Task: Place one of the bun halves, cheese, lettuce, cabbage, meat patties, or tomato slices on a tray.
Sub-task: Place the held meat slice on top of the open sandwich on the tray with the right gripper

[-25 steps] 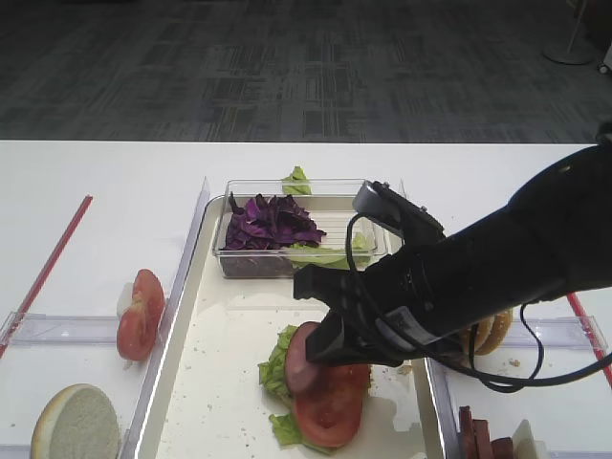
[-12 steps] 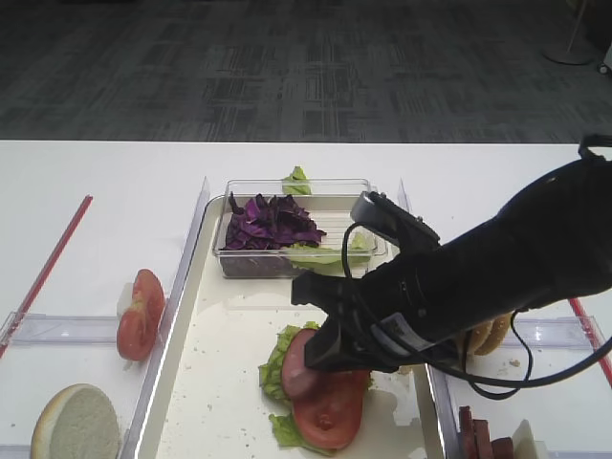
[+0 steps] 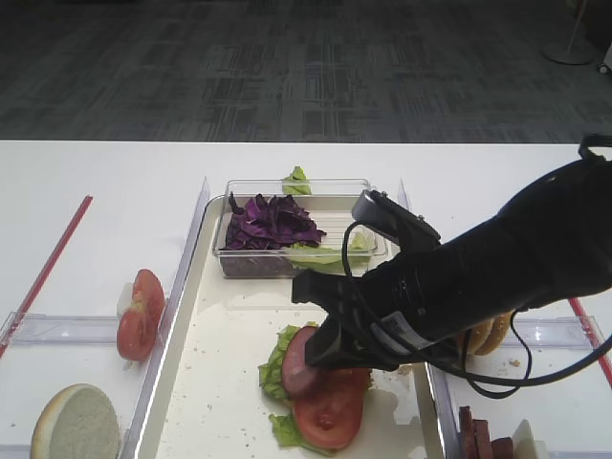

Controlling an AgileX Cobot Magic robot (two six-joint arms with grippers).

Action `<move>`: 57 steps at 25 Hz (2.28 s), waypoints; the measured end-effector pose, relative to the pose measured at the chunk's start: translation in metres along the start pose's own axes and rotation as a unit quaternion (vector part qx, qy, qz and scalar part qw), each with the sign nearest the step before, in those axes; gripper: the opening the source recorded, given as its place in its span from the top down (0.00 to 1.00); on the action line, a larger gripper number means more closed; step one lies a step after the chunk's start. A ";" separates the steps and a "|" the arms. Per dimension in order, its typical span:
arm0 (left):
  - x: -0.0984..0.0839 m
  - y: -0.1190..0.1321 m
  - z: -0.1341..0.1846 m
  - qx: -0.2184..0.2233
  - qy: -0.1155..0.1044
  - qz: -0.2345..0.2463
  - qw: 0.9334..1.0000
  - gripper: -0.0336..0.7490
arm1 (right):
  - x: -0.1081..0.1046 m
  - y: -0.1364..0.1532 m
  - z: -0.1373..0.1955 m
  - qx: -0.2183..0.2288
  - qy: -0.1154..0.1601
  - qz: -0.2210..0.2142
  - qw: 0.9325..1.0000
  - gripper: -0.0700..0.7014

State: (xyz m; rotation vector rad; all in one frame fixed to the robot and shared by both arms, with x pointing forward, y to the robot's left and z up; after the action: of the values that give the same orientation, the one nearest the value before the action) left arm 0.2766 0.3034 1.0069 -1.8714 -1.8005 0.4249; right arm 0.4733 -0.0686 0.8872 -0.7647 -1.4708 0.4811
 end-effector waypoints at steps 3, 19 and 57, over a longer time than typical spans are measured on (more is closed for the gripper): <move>0.000 0.000 0.000 0.000 0.000 0.000 1.000 0.33 | 0.000 0.000 0.000 -0.001 0.000 0.001 1.000 0.69; 0.000 0.000 0.000 0.000 0.000 0.000 1.000 0.33 | -0.001 0.000 0.000 0.000 -0.007 0.005 1.000 0.20; 0.000 0.000 0.000 0.000 0.000 0.000 1.000 0.33 | 0.001 -0.006 0.003 0.004 -0.014 0.008 1.000 0.18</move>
State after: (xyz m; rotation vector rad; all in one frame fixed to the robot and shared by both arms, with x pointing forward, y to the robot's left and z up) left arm 0.2766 0.3034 1.0069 -1.8714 -1.8005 0.4249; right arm 0.4696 -0.0717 0.8921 -0.7682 -1.4886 0.5114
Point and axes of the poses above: a point on each arm's last joint axis where the gripper is mounted, y pointing out along that axis toward the gripper, x along the wrist's bending axis when the last joint is at zero, z = x × y, the point moved 6 cm from there along y, pointing out along that axis toward the gripper, and after that the axes turned 9 degrees about y, right-handed, at the moved point
